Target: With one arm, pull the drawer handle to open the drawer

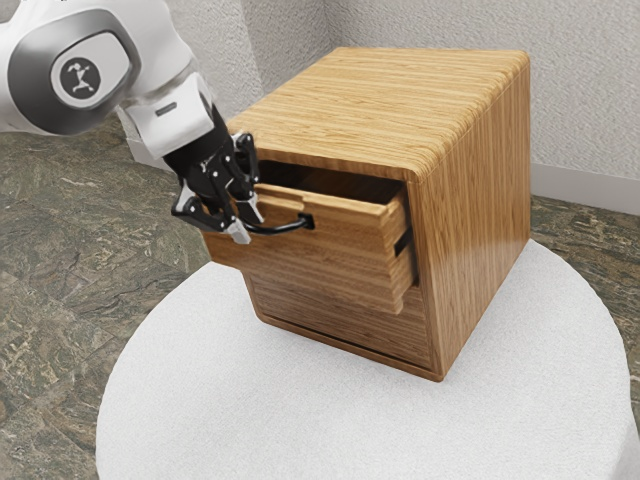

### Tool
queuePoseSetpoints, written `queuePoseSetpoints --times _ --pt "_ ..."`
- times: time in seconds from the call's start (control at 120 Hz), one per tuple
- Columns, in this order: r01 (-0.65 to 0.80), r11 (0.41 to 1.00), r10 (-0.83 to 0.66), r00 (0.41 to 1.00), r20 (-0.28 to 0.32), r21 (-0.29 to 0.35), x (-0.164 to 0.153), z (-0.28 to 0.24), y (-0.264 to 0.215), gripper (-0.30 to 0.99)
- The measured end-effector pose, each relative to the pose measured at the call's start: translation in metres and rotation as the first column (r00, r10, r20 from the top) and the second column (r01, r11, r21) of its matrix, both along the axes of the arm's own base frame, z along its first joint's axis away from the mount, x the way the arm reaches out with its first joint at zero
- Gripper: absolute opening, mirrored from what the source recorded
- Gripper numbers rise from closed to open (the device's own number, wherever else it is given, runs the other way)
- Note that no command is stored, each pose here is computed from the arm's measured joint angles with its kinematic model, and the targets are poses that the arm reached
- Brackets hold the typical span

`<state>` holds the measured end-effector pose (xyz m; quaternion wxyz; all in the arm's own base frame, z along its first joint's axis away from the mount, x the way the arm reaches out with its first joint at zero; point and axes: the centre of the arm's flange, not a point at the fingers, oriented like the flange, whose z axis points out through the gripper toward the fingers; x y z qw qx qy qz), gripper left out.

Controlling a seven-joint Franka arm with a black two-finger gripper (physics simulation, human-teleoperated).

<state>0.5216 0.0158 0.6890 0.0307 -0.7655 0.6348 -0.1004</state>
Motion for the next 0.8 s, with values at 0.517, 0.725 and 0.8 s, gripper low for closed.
queuePoseSetpoints --times 0.517,0.725,0.8 --pt "-0.016 0.999 0.015 1.0 -0.025 -0.039 -0.04 -0.004 0.001 0.06" --pt "-0.02 0.999 0.018 0.999 -0.03 -0.05 -0.053 -0.004 0.002 0.09" --pt "-0.021 0.998 0.019 0.999 -0.031 -0.055 -0.057 -0.004 0.002 0.09"
